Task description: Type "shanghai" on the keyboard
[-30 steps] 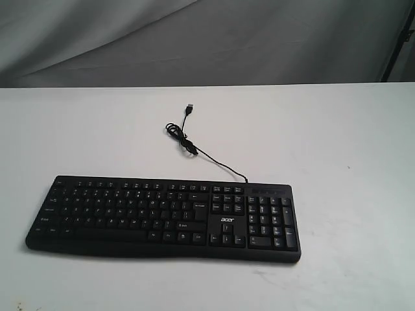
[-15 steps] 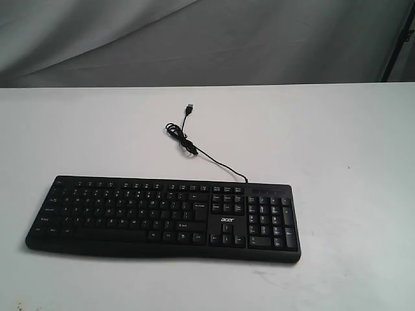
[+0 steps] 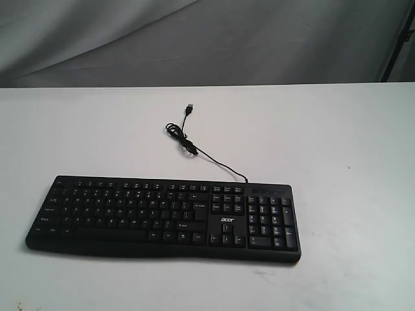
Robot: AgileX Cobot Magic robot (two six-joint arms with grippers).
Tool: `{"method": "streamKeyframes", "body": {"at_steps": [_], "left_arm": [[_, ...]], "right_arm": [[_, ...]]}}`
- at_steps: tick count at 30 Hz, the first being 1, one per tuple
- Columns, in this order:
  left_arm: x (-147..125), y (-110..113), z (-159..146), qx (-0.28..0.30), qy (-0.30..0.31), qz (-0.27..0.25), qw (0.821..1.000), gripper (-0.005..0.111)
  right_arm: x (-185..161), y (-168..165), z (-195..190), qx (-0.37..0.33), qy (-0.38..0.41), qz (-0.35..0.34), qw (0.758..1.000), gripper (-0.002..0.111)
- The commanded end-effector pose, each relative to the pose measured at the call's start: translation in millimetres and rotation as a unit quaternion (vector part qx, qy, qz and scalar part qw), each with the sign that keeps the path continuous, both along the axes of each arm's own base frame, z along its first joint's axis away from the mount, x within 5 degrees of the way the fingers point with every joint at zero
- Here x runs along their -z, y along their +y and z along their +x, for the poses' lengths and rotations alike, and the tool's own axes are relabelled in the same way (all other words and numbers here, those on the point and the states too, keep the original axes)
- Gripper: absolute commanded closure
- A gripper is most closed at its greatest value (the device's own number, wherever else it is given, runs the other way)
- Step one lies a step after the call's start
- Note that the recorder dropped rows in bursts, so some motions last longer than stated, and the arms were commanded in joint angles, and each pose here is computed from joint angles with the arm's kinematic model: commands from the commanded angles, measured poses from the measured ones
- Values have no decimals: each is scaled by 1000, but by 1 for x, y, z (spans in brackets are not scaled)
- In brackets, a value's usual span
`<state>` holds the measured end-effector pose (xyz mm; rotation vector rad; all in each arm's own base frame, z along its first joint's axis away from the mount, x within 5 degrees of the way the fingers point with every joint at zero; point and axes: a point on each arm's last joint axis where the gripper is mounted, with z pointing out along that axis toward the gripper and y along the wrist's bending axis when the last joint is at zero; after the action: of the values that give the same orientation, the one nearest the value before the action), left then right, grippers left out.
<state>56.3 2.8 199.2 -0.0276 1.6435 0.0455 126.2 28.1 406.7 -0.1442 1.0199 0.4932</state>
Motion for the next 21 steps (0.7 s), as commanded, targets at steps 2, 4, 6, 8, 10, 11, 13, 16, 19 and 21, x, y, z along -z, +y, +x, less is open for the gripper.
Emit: {"method": "streamKeyframes", "body": {"at_steps": [2, 4, 6, 8, 10, 11, 13, 16, 19, 21], "left_arm": [[0, 0, 0, 3, -3, -1, 1000, 107], [0, 0, 0, 3, -3, -1, 1000, 107], [0, 0, 0, 3, -3, -1, 1000, 107], [0, 0, 0, 3, -3, -1, 1000, 107], [0, 0, 0, 3, -3, -1, 1000, 107], [0, 0, 0, 3, -3, -1, 1000, 107], [0, 0, 0, 3, -3, -1, 1000, 107], [0, 0, 0, 3, -3, -1, 1000, 107], [0, 0, 0, 3, -3, -1, 1000, 107], [0, 0, 0, 3, -3, -1, 1000, 107]], "right_arm": [[-22, -10, 133, 133, 176, -262, 939, 108], [-10, -30, 170, 243, 239, -234, 911, 108], [7, -34, 197, 261, 261, -261, 892, 108], [31, -35, 225, 275, 274, -341, 856, 108], [59, -37, 245, 380, 290, -484, 733, 108], [70, -37, 254, 424, 303, -533, 667, 108], [81, -34, 267, 454, 334, -545, 621, 108], [94, -13, 282, 338, 405, -548, 649, 108], [101, 24, 287, 144, 433, -539, 708, 108], [101, 55, 283, -1, 432, -509, 745, 108]]}}
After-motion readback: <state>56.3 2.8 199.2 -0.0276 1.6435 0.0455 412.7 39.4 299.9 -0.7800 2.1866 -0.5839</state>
